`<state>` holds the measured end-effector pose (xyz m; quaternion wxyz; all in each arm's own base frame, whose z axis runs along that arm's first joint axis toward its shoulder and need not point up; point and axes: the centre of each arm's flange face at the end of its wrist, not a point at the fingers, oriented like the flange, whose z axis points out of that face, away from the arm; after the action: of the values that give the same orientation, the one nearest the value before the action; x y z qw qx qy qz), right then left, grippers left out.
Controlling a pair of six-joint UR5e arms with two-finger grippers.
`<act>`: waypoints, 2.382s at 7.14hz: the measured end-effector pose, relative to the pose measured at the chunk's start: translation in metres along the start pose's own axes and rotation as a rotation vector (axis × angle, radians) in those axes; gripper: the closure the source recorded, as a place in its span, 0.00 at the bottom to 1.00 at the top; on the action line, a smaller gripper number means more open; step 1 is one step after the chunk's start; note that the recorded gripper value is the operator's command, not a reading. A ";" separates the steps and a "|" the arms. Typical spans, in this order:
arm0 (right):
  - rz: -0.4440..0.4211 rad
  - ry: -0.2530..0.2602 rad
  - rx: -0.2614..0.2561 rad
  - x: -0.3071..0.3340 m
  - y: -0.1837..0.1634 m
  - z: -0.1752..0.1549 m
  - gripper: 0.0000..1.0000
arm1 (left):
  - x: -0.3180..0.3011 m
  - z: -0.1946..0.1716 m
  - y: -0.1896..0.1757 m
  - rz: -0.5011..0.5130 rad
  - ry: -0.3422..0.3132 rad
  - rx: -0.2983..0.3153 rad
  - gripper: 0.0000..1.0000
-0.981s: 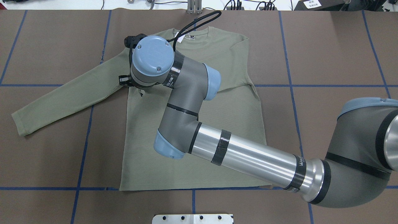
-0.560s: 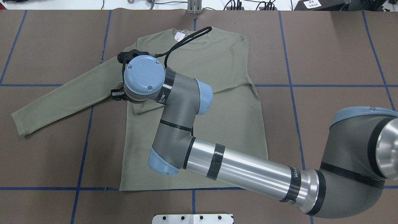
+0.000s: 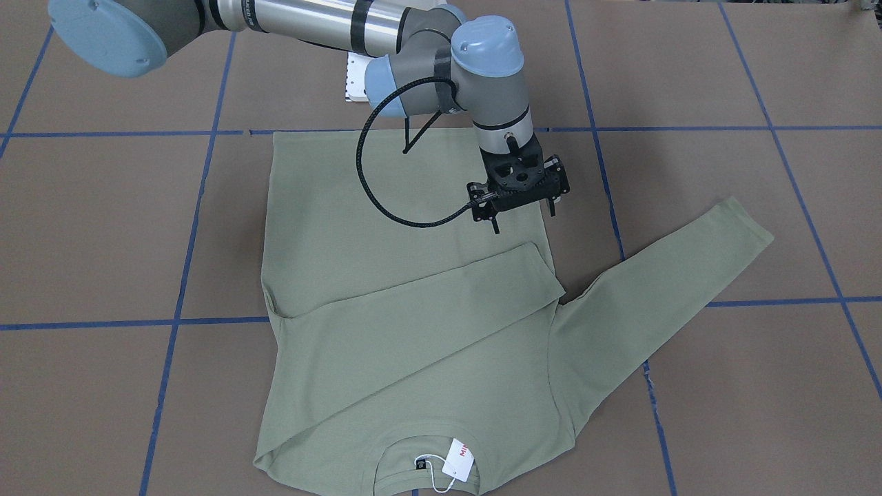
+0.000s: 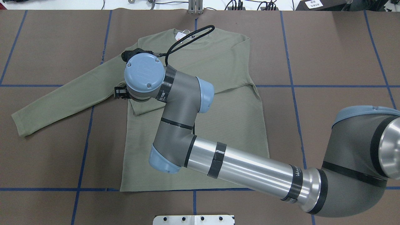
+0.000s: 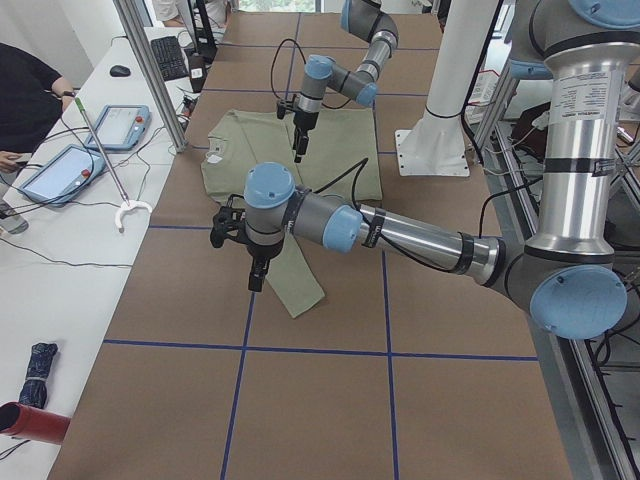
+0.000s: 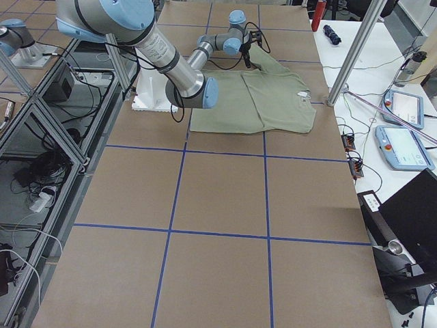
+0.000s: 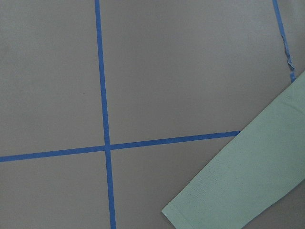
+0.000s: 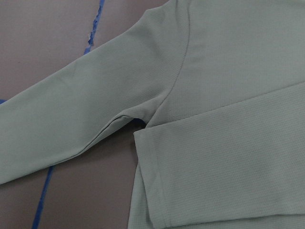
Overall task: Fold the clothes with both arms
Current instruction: 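Lay the sleeve cuff near the other shoulder and open the right gripper, then raise the right gripper away while the left gripper grasps the other sleeve cuff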
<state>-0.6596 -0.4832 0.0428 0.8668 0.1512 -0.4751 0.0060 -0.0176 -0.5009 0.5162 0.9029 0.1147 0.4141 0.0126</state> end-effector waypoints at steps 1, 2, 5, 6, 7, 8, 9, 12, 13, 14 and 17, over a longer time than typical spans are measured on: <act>0.036 0.052 -0.042 0.024 -0.029 -0.010 0.00 | 0.014 0.018 0.001 -0.011 -0.003 0.004 0.00; 0.083 0.103 -0.096 0.059 -0.064 -0.027 0.00 | 0.033 0.037 0.003 -0.042 -0.018 0.023 0.00; 0.084 0.214 -0.180 0.243 -0.103 -0.092 0.00 | 0.064 0.094 0.060 -0.181 -0.016 0.099 0.00; 0.036 0.228 -0.198 0.325 -0.102 -0.117 0.00 | 0.060 0.105 0.081 -0.216 -0.020 0.105 0.00; -0.014 0.234 -0.220 0.399 -0.102 -0.139 0.00 | 0.053 0.111 0.097 -0.239 -0.028 0.105 0.00; -0.055 0.237 -0.245 0.463 -0.101 -0.156 0.00 | 0.044 0.116 0.107 -0.261 -0.044 0.102 0.00; -0.087 0.235 -0.270 0.519 -0.098 -0.171 0.00 | 0.040 0.124 0.114 -0.287 -0.064 0.102 0.00; -0.121 0.234 -0.299 0.598 -0.087 -0.192 0.00 | 0.051 0.183 0.143 -0.401 -0.057 0.131 0.00; -0.121 0.235 -0.302 0.603 -0.085 -0.193 0.00 | 0.060 0.205 0.156 -0.431 -0.057 0.135 0.00; -0.120 0.236 -0.303 0.605 -0.085 -0.193 0.00 | 0.066 0.218 0.163 -0.439 -0.059 0.132 0.01; -0.123 0.234 -0.300 0.604 -0.085 -0.194 0.00 | 0.067 0.229 0.167 -0.440 -0.074 0.129 0.03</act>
<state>-0.1559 -0.5929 0.4219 0.9277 0.0474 -0.3566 -0.1002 0.2100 -0.3751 0.6470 0.8893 0.0796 0.3957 -0.2151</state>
